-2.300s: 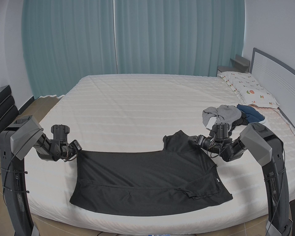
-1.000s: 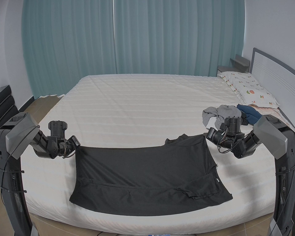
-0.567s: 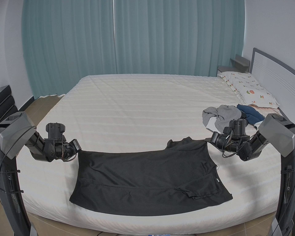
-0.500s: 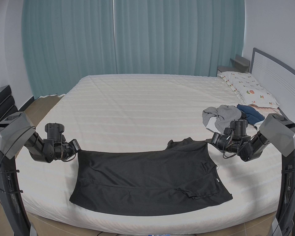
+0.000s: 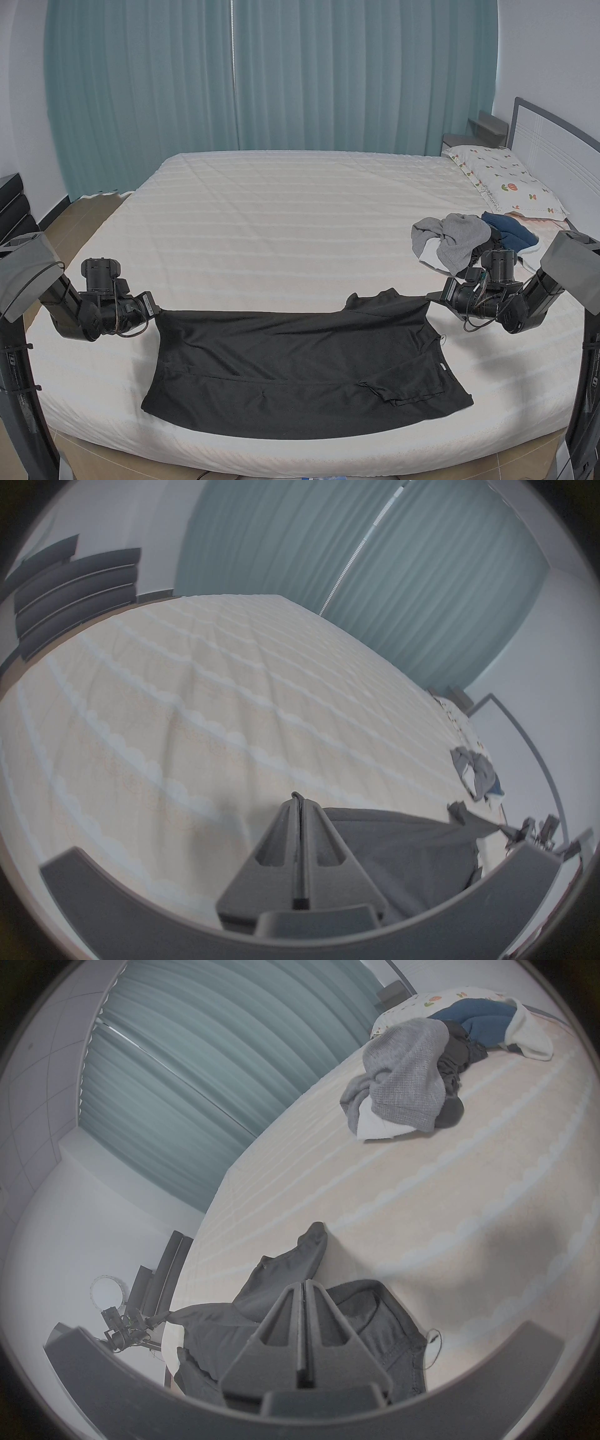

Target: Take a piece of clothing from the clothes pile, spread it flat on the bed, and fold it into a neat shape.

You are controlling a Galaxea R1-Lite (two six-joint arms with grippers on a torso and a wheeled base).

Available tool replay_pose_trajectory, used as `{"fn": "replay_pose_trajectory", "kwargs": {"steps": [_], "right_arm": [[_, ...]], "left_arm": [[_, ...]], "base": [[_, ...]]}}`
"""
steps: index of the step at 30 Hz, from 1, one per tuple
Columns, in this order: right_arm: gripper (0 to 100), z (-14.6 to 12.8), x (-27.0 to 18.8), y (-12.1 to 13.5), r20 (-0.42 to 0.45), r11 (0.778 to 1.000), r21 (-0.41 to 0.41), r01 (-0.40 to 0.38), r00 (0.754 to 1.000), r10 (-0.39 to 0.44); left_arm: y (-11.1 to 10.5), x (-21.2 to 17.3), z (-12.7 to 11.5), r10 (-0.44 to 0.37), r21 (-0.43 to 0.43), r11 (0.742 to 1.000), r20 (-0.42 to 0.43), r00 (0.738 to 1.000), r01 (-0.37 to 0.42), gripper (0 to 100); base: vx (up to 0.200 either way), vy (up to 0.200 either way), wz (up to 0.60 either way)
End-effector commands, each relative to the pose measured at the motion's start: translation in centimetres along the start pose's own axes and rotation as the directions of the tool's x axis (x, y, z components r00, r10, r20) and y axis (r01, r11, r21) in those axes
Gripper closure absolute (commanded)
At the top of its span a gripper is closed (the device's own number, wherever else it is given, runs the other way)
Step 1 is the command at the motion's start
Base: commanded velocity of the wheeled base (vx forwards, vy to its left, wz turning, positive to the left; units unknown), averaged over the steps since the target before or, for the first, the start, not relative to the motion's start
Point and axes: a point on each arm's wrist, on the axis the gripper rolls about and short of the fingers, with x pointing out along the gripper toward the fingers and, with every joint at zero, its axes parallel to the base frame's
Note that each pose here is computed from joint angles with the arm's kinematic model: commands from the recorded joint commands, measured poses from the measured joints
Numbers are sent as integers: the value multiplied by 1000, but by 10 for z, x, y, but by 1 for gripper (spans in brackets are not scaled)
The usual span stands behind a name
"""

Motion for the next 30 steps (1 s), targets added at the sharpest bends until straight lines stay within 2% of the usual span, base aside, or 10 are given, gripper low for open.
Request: {"fn": "replay_pose_trajectory", "kwargs": {"steps": [1, 6, 8, 15, 17, 20, 25, 30], "right_arm": [[100, -8, -4, -7, -29, 1000, 12, 17, 999, -17], [100, -14, -4, -9, -53, 1000, 4, 23, 998, -23], [100, -20, -5, -10, -73, 999, -18, 28, 997, -29], [100, -26, -12, -13, -91, 999, -31, 41, 995, -44], [100, -34, -15, -18, -113, 997, -62, 54, 992, -61], [100, -38, -18, -20, -125, 996, -63, 61, 990, -68], [100, -40, -27, -17, -118, 996, -65, 58, 991, -66], [100, -45, -51, -14, -83, 997, -71, 20, 996, -26]], "left_arm": [[8, -5, -9, -10, 43, 999, -28, 1000, 11, 100], [9, -6, -13, -12, 63, 998, -26, 1000, 14, 100], [11, -9, -24, -18, 76, 997, -19, 1000, 19, 100], [15, -18, -40, -38, 98, 995, 28, 999, 35, 100], [17, -23, -48, -44, 115, 993, 43, 998, 39, 100], [20, -28, -55, -35, 134, 990, 29, 999, 31, 100], [22, -34, -63, -30, 166, 986, 11, 1000, 27, 100], [26, -44, -70, -42, 189, 982, 54, 998, 31, 100]], "base": [[0, 0, 0], [0, 0, 0], [0, 0, 0], [0, 0, 0], [0, 0, 0], [0, 0, 0], [0, 0, 0], [0, 0, 0]]}}
